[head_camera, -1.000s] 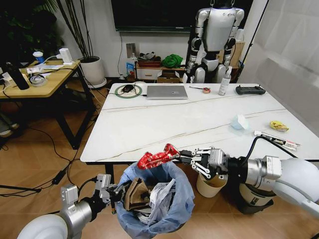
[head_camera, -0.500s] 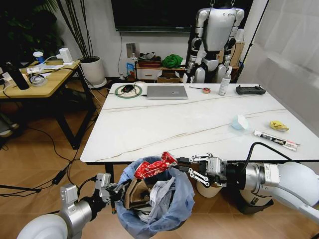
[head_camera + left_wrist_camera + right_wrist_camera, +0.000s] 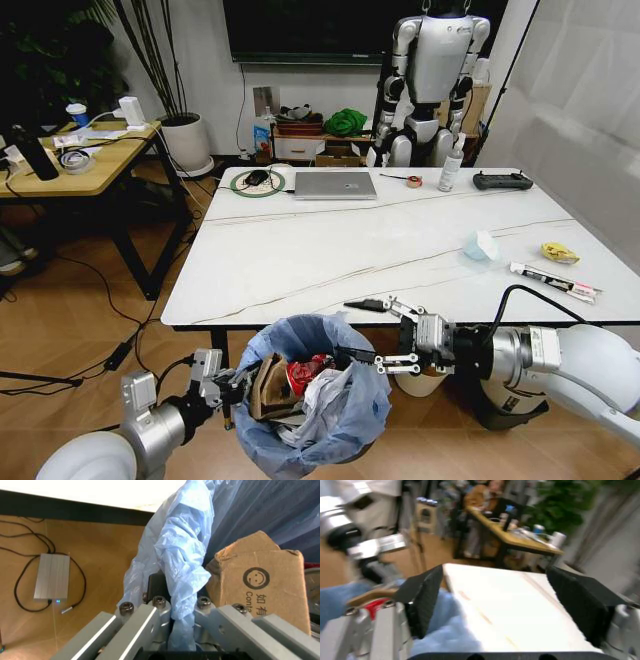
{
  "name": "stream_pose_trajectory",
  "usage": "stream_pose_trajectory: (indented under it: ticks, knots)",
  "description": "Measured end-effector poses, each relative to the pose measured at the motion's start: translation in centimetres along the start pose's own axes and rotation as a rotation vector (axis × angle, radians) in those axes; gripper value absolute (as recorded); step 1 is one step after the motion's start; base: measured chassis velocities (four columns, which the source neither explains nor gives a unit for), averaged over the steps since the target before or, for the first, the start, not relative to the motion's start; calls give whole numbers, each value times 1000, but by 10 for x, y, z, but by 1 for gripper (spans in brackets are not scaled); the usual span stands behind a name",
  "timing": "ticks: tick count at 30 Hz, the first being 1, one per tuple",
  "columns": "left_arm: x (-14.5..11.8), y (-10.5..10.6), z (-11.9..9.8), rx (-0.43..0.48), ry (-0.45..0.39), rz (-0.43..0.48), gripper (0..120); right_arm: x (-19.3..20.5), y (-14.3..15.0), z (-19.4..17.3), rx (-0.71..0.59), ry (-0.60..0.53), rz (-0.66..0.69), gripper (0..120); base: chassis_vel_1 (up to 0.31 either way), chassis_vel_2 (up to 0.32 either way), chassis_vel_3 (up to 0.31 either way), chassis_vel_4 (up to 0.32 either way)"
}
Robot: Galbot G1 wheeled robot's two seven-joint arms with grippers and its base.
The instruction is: Pick up the trash bin and place the trash from the table into it.
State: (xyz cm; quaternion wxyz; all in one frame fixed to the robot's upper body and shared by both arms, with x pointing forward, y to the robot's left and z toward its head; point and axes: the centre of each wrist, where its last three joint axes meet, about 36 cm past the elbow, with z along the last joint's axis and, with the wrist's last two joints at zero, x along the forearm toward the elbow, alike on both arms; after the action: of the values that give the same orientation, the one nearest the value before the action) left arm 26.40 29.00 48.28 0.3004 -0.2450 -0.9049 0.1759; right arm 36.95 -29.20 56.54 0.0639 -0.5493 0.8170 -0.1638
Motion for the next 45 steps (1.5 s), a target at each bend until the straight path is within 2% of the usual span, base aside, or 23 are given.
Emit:
stream_pose_trajectory:
  ticks: [1, 5, 6, 13, 17, 21, 25, 30, 36, 41, 45]
  knots:
    - [0, 0, 0, 0, 0, 0, 0, 0, 0, 0, 0, 0, 0, 79, 0, 0, 0, 0]
    - [-1, 1, 5, 10, 12, -10, 0, 2, -27, 16, -94, -20, 250, 97, 0, 0, 0, 0]
    - [-1, 1, 5, 11, 12, -11, 0, 3, -33, 21, -110, -19, 299, 98, 0, 0, 0, 0]
    - [0, -2, 8, 22, 15, -40, 0, 14, -65, 64, -211, 20, 579, 100, 0, 0, 0, 0]
    - [0, -2, 8, 24, 23, -56, 0, 16, -69, 75, -243, 16, 683, 100, 0, 0, 0, 0]
    - [0, -2, 9, 27, 22, -60, 0, 21, -71, 90, -271, -41, 801, 100, 0, 0, 0, 0]
    - [0, -2, 10, 27, 14, -59, 0, 33, -73, 98, -275, -57, 836, 100, 0, 0, 0, 0]
    - [1, -2, 11, 22, 6, -61, 0, 42, -67, 106, -283, -72, 811, 100, 0, 0, 0, 0]
    - [2, -3, 14, 25, -6, -58, 0, 60, -33, 126, -297, -56, 817, 100, 0, 0, 0, 0]
    - [2, -3, 14, 23, -8, -57, 0, 66, -24, 128, -293, -50, 828, 100, 0, 0, 0, 0]
    - [2, -2, 14, 21, -13, -58, 0, 88, 11, 132, -272, -18, 868, 100, 0, 0, 0, 0]
